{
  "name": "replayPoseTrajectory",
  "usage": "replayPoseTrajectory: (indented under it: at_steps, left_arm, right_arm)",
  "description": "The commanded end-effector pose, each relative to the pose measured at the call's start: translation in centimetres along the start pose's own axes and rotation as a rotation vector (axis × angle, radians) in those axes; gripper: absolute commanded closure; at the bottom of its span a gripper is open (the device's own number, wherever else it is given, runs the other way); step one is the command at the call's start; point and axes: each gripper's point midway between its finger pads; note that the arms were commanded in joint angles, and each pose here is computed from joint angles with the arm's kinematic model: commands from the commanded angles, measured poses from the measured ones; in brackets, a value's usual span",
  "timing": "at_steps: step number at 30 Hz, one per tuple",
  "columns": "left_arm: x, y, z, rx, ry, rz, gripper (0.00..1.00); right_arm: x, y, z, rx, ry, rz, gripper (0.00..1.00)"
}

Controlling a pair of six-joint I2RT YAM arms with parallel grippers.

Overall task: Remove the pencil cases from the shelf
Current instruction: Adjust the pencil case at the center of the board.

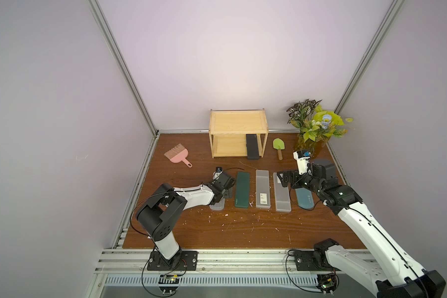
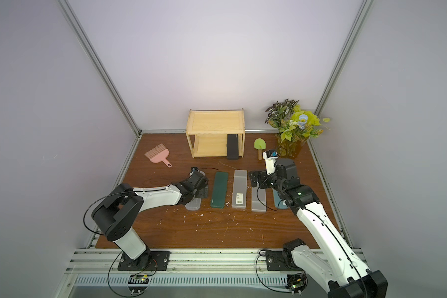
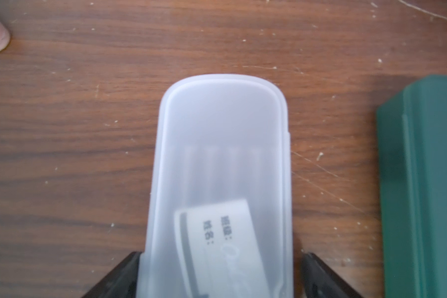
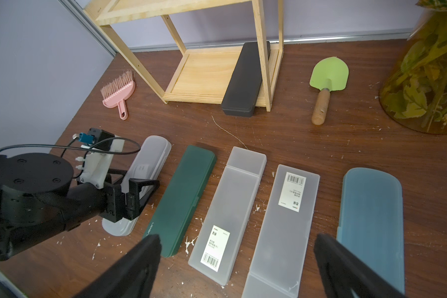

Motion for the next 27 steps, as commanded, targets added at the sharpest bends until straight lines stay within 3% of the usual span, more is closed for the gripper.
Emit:
replayPoseTrajectory:
  at_steps: [1, 5, 17, 27]
  left_arm:
    - [-0.4, -0.1, -0.5, -0.013, 0.028, -0.014, 0.12]
    - [0.0, -0.2, -0.3, -0.01, 0.029, -0.019, 0.17]
    - [2.4, -1.3, 0.3, -0.037, -0.011, -0.013, 0.17]
    - [1.9, -1.7, -0.7, -0.04, 0.011, -0.017, 0.13]
  right_arm:
    - [0.5, -0.2, 0.4, -0.01, -0.023, 0.013, 0.0]
    - [0.5, -0.3, 0.3, -0.014, -0.023, 0.015, 0.0]
    - [0.3, -0.4, -0.1, -0.016, -0.018, 0.012, 0.0]
    - [0.0, -0.6, -0.2, -0.023, -0.01, 0.016, 0.0]
Point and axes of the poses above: each gripper's point midway between its finger pads, its own z axis back along the fingers, its own y axis along the line the jaws close on, x = y × z, and after that the axes turned 6 degrees about -z, right-handed
